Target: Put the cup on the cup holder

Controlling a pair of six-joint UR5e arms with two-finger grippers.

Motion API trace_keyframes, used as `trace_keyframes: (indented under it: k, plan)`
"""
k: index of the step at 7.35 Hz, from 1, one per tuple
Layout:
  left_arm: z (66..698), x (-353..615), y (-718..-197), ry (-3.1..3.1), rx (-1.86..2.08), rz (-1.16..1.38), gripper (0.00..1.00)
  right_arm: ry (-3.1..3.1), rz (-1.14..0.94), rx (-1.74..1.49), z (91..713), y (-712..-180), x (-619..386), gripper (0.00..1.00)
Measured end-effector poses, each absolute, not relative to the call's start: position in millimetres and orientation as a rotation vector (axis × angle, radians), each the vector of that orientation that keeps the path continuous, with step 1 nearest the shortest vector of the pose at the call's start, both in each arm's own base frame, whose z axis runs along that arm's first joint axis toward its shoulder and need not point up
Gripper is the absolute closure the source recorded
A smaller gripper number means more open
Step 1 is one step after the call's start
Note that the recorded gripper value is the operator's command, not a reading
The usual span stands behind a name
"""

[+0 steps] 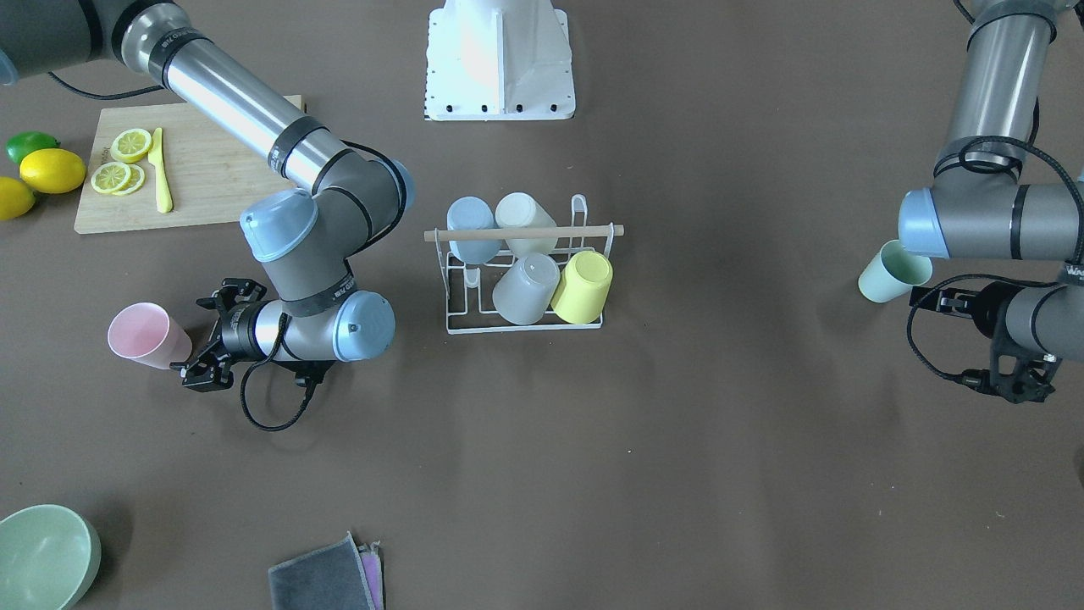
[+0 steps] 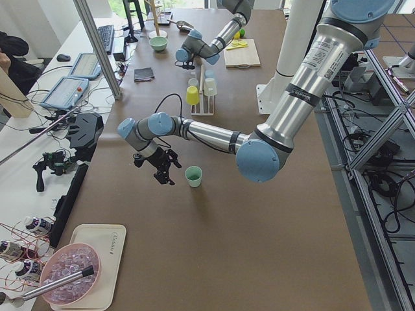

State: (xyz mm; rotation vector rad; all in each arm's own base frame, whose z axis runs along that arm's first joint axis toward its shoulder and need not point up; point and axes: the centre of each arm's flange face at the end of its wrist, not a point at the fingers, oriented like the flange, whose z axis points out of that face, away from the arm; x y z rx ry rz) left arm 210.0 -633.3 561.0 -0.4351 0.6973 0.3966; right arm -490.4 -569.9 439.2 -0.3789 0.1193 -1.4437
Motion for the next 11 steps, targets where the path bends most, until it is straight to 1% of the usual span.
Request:
trace_keyframes:
  k: [5,11]
  plan:
    - [570.2,229.2,-652.2,0.762,-0.468,0.346,0.02,0.131,-1.457,-0.386,453.0,-570.0,-481.6,0.02]
    - [584.4,279.9,-629.9,0.743,-0.522,0.463,0.02,0.138,-1.479,-0.368,472.8,-578.0,-467.0,0.02]
